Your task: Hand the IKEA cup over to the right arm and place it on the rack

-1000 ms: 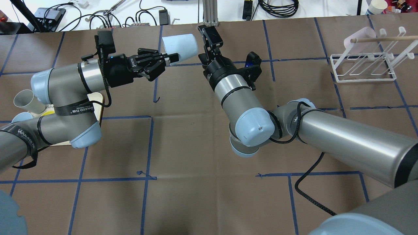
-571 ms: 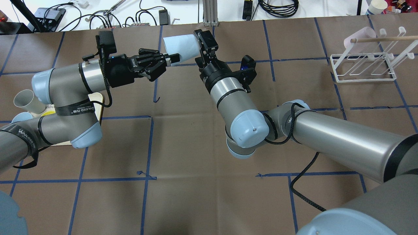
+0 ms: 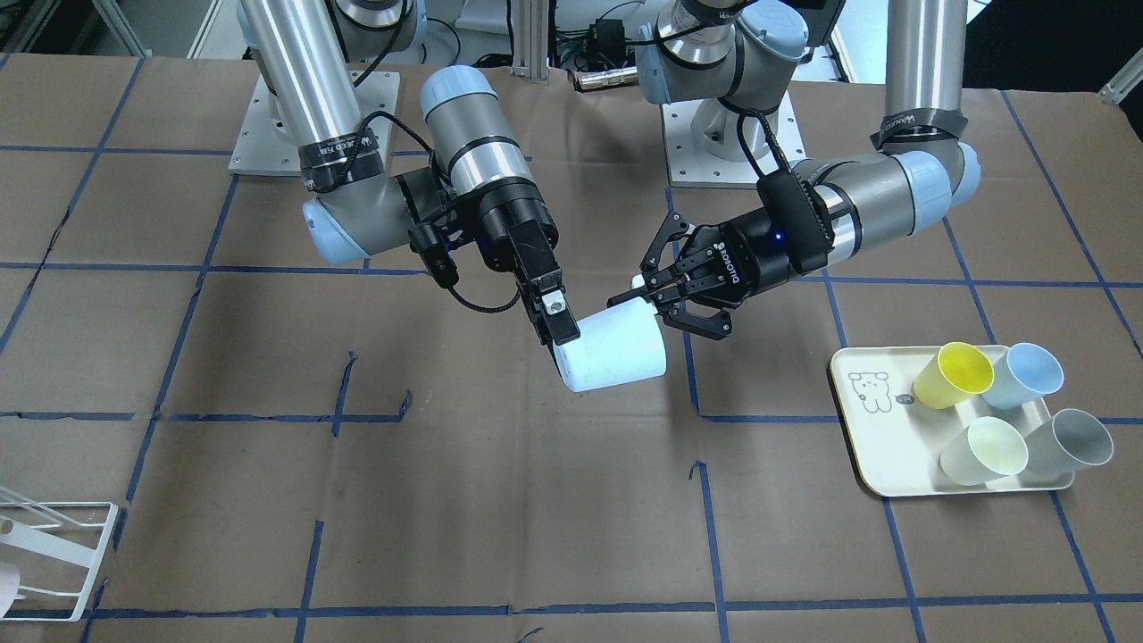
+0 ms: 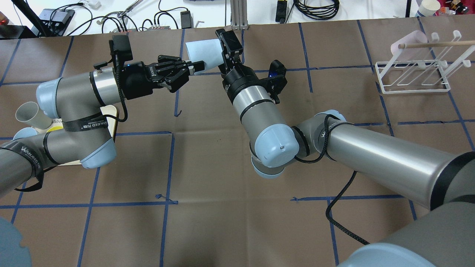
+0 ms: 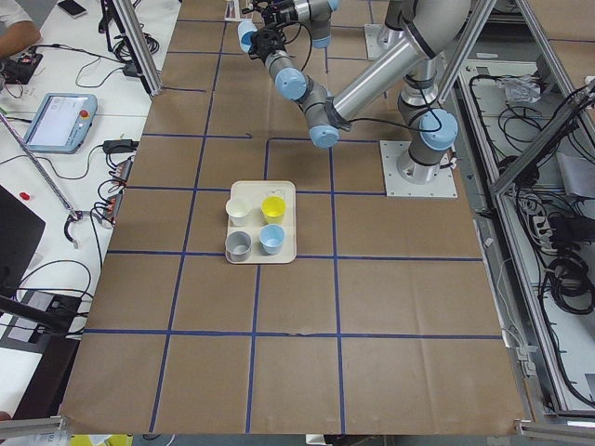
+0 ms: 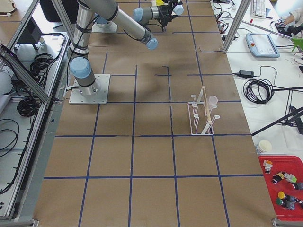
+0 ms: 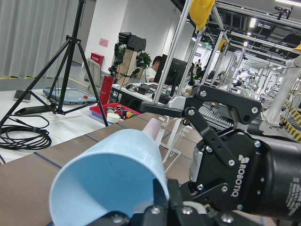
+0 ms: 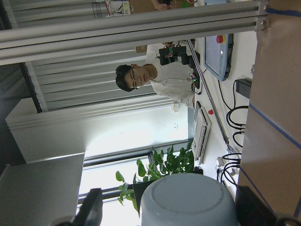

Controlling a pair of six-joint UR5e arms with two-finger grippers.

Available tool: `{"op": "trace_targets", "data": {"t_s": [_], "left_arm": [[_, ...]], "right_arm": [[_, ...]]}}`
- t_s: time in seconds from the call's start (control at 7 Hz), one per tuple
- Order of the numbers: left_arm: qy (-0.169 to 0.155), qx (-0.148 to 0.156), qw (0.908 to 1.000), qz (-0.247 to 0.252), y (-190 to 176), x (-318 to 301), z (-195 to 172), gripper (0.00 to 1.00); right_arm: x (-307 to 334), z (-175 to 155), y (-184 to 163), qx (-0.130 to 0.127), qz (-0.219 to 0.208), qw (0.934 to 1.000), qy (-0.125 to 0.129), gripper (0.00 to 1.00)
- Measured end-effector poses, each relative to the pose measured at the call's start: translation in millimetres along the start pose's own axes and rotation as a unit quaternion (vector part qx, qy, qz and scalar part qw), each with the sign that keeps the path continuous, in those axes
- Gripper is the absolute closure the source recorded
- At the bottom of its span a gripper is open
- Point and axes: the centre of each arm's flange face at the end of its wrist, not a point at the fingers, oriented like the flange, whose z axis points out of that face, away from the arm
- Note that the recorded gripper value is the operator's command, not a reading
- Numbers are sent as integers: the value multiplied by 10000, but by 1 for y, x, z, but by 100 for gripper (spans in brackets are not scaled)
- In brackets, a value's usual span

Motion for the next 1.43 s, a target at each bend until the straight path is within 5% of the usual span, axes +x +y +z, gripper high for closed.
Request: {"op": "trace_targets", "data": {"t_s": [1.43], "left_arm": [[8, -1, 10000, -1, 0, 1, 1, 100]], "right_arm": [[14, 8, 17, -203, -37, 9998, 76, 1]]}}
